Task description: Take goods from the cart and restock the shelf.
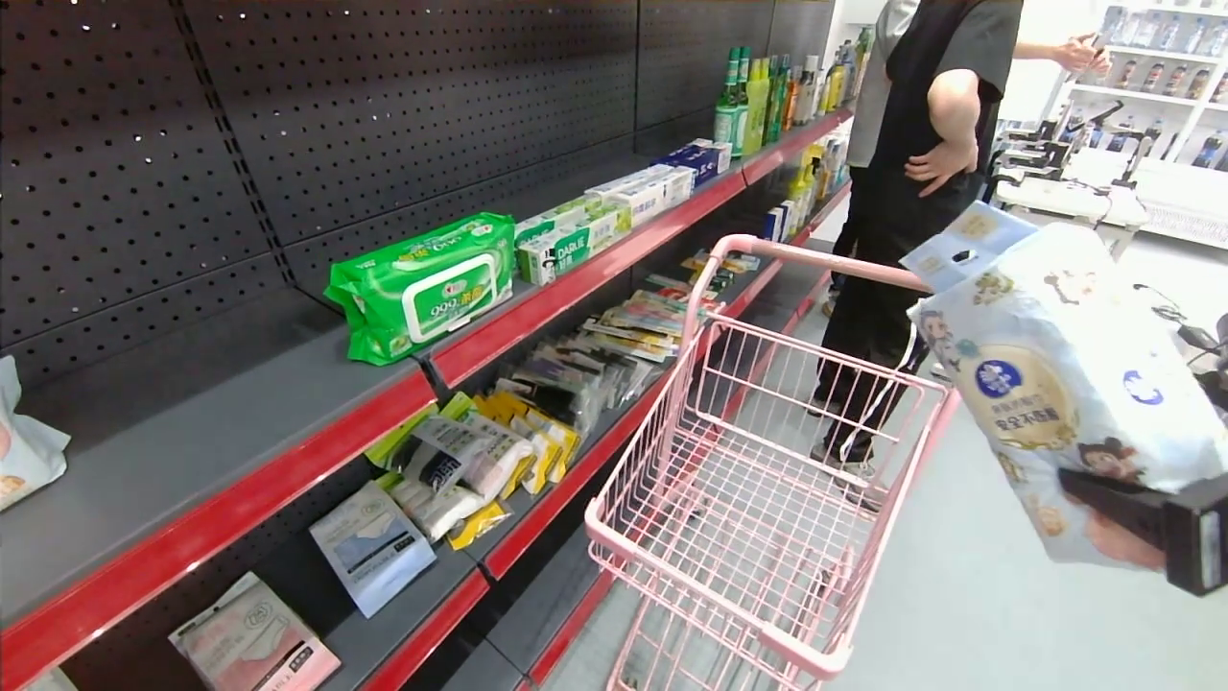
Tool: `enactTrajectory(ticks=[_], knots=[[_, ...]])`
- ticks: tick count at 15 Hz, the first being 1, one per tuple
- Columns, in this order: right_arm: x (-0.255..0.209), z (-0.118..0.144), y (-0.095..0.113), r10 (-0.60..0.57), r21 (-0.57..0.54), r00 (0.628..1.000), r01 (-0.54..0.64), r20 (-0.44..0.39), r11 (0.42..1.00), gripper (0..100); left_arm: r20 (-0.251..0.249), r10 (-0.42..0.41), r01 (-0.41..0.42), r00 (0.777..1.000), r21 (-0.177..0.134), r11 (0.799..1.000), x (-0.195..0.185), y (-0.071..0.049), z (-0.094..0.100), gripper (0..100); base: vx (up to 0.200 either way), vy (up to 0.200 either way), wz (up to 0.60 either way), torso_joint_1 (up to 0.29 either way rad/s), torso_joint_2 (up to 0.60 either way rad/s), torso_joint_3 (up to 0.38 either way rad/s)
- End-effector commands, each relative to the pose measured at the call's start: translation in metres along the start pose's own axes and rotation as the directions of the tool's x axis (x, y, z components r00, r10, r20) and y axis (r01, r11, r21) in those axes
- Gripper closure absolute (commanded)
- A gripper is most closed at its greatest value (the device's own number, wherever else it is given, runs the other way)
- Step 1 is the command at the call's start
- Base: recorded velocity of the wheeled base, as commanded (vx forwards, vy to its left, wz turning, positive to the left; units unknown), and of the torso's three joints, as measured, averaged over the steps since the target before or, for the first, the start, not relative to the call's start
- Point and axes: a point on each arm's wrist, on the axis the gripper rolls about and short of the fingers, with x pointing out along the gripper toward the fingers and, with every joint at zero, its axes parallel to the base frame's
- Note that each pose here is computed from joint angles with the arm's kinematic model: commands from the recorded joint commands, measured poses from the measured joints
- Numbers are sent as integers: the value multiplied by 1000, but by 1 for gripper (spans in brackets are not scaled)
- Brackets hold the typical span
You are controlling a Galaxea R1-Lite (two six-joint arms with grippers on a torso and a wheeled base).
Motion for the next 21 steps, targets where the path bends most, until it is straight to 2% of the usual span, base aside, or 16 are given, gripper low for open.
enactTrajectory(ticks=[1, 3, 6, 21], knots=[[-52, -29, -2, -48, 19, 992, 46, 118, 999, 100, -1, 0, 0, 1000, 2, 1000, 0, 0, 0, 0, 0, 0, 0, 41, -80, -76], [-59, -47, 2, -48, 14, 991, 46, 122, 999, 100, -1, 0, 0, 1000, 3, 1000, 0, 0, 0, 0, 0, 0, 0, 168, -403, -242], [-61, -58, 4, -48, 16, 992, 47, 119, 999, 100, -1, 0, 0, 1000, 0, 1000, 0, 0, 0, 0, 0, 0, 0, 198, -483, -279], [-61, -57, 4, -49, 14, 992, 47, 121, 999, 100, -1, 0, 0, 1000, 0, 1000, 0, 0, 0, 0, 0, 0, 0, 160, -365, -205]])
